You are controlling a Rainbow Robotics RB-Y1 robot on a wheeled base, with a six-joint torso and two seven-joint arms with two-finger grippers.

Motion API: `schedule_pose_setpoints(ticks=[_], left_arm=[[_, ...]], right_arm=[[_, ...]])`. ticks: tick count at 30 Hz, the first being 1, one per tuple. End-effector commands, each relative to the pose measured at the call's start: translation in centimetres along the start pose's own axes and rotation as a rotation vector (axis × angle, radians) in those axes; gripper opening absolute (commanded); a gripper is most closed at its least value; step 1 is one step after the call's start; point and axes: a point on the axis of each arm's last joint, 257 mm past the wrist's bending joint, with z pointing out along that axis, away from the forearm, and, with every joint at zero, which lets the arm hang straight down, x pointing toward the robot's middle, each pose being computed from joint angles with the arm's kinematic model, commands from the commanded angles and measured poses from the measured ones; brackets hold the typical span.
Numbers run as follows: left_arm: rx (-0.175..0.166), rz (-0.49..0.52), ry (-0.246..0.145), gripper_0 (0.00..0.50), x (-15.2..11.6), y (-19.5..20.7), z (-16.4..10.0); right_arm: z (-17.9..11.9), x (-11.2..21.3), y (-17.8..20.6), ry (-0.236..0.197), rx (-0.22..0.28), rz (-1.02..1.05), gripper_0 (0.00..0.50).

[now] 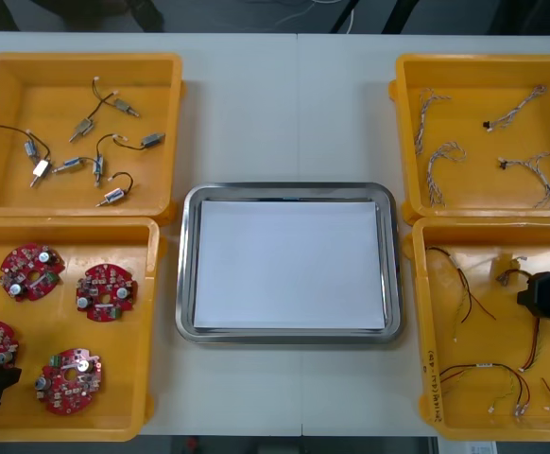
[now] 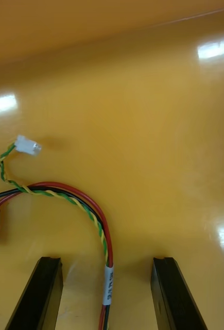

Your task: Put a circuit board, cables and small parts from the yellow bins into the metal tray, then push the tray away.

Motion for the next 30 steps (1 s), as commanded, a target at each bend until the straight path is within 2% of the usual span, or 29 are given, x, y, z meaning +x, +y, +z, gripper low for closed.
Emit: schedule_pose_setpoints(ticks=[1,9,21,22,23,24,25,26,27,29,30], left_arm=[[-0.009,0.178,0.004,0.500,-0.35,0.53,-0.10],[-0.014,0.180,0.017,0.500,0.26,0.84,0.04],[-0.011,0.186,0.014,0.500,0.24,0.62,0.36],[-0.011,0.185,0.012,0.500,0.23,0.61,0.41],[-0.014,0.186,0.009,0.500,0.07,0.77,0.46],[-0.014,0.186,0.011,0.500,0.11,0.80,0.52],[-0.016,0.188,0.009,0.500,-0.03,0.88,0.54],[-0.016,0.186,0.008,0.500,-0.02,0.85,0.56],[-0.016,0.188,0.009,0.451,-0.03,0.88,0.54],[-0.016,0.186,0.008,0.321,-0.02,0.85,0.56],[-0.017,0.188,0.008,0.099,-0.02,0.87,0.56]], right_arm=[[0.59,1.20,0.56,0.009,-0.007,0.021,0.500],[0.79,1.29,0.51,0.001,-0.005,0.020,0.500],[0.85,1.47,0.72,0.004,-0.013,0.022,0.500],[0.85,1.43,0.72,0.003,-0.014,0.023,0.455],[0.86,1.44,0.77,0.001,-0.016,0.024,0.455],[0.88,1.49,0.74,0.001,-0.016,0.025,0.208],[0.88,1.45,0.74,0.000,-0.016,0.025,0.208],[0.86,1.50,0.65,-0.001,-0.015,0.026,0.015],[0.91,1.61,0.67,0.002,-0.015,0.027,0.015],[0.91,1.57,0.67,0.001,-0.015,0.026,0.000],[0.88,1.57,0.73,0.001,-0.017,0.027,0.000]])
